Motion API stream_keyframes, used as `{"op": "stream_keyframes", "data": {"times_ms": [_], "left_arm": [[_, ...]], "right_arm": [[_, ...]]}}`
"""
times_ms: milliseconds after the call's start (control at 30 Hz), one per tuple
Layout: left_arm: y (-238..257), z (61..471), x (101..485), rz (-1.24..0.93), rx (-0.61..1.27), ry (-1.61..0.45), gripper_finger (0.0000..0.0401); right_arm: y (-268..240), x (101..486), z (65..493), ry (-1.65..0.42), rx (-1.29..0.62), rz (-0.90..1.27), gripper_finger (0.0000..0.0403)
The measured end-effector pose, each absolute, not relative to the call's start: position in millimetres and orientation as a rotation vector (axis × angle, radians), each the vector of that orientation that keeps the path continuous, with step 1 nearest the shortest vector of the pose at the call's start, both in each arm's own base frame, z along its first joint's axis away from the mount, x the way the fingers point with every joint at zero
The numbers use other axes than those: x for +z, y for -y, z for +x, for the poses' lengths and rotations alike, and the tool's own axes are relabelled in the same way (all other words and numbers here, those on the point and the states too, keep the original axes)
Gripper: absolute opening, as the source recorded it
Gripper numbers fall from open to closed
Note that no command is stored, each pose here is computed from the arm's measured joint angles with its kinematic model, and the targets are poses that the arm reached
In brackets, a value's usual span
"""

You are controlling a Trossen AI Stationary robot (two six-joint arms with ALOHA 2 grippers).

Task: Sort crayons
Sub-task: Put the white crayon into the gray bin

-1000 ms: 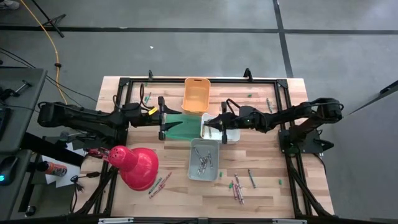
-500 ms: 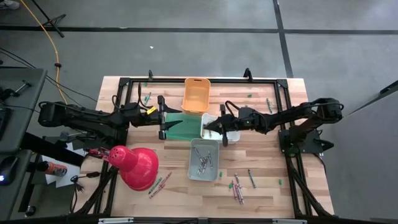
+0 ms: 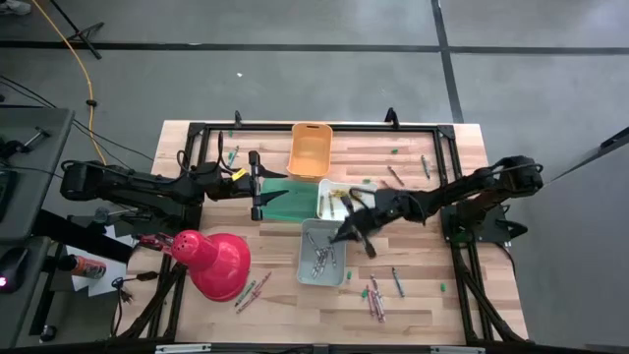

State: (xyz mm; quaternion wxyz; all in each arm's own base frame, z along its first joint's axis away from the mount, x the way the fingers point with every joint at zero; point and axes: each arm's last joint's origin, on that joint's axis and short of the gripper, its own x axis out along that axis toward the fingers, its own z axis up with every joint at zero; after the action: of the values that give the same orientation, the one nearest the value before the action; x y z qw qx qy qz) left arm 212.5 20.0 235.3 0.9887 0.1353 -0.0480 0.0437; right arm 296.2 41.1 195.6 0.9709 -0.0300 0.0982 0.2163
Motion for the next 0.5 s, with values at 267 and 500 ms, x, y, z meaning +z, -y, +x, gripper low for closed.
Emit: {"op": "stream_keyframes", "data": {"times_ms": [267,500], "left_arm": [[-20,213,235,0.270,0.088,0.098,0.0170],[-20,213,235,0.269,0.087,0.091,0.0170]], "right_arm": [[-65,207,305,-0.277,0.267,-0.203,0.0001],[-64,215,310,-0.305,0.191,-0.140,0.0048]]}}
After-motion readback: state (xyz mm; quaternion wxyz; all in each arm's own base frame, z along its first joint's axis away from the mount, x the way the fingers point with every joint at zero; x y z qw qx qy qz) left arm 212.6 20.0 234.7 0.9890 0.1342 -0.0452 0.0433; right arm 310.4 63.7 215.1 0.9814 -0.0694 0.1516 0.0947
